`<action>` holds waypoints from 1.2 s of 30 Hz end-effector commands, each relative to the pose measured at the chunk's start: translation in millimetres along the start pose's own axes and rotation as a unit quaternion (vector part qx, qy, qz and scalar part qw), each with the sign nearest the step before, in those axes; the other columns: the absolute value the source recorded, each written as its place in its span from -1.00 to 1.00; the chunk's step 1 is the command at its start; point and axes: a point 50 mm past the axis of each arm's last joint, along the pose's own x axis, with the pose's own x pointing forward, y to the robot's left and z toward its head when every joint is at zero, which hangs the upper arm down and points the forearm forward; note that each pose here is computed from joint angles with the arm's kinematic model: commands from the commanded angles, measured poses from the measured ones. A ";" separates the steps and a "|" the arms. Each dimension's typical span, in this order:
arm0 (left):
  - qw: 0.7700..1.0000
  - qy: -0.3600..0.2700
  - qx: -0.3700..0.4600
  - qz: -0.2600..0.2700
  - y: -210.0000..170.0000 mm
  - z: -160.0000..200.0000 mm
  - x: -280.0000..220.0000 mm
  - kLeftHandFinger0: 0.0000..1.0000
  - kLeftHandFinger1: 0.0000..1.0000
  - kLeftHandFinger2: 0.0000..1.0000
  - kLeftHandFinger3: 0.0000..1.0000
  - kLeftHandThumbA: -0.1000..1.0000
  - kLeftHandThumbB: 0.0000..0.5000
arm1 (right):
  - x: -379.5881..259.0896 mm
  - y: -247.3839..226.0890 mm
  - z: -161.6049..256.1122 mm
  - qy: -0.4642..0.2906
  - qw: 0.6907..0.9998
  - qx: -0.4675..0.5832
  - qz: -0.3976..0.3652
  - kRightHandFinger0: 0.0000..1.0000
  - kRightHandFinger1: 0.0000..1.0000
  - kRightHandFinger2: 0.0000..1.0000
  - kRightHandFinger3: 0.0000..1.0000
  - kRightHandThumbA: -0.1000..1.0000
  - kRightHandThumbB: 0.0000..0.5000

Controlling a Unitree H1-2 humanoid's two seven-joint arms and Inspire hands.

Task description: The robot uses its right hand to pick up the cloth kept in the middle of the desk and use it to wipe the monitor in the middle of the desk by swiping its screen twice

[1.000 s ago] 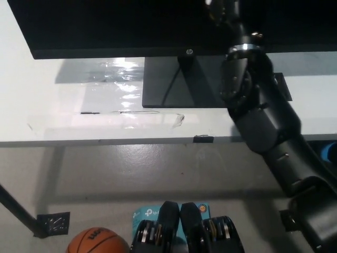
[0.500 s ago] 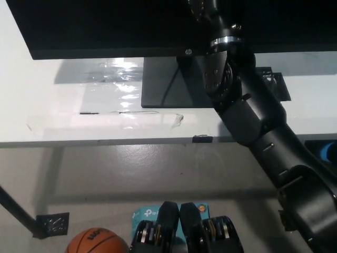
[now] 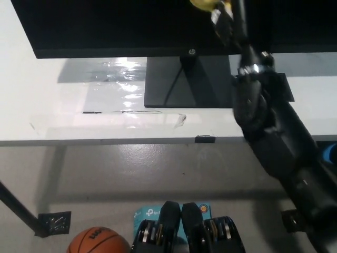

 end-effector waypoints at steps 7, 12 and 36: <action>1.000 -0.004 0.019 0.005 9.6 -2.7 -3.2 0.28 0.08 -1.00 -1.00 0.13 1.00 | -71.2 -48.4 -54.3 0.006 0.997 -0.042 0.060 -1.00 -1.00 -0.38 -0.60 -1.00 0.45; 1.000 -0.006 0.005 0.009 13.2 -2.7 0.3 0.23 0.05 -1.00 -1.00 0.03 1.00 | -101.1 -51.4 -104.8 0.048 0.987 -0.105 0.115 -1.00 -1.00 -0.39 -0.25 -1.00 0.00; 1.000 -0.012 0.010 0.016 21.9 2.6 -0.1 0.22 0.05 -1.00 -1.00 0.04 1.00 | -64.2 14.3 -137.8 0.134 0.940 -0.205 0.238 -1.00 -0.86 -0.19 0.14 -1.00 -0.51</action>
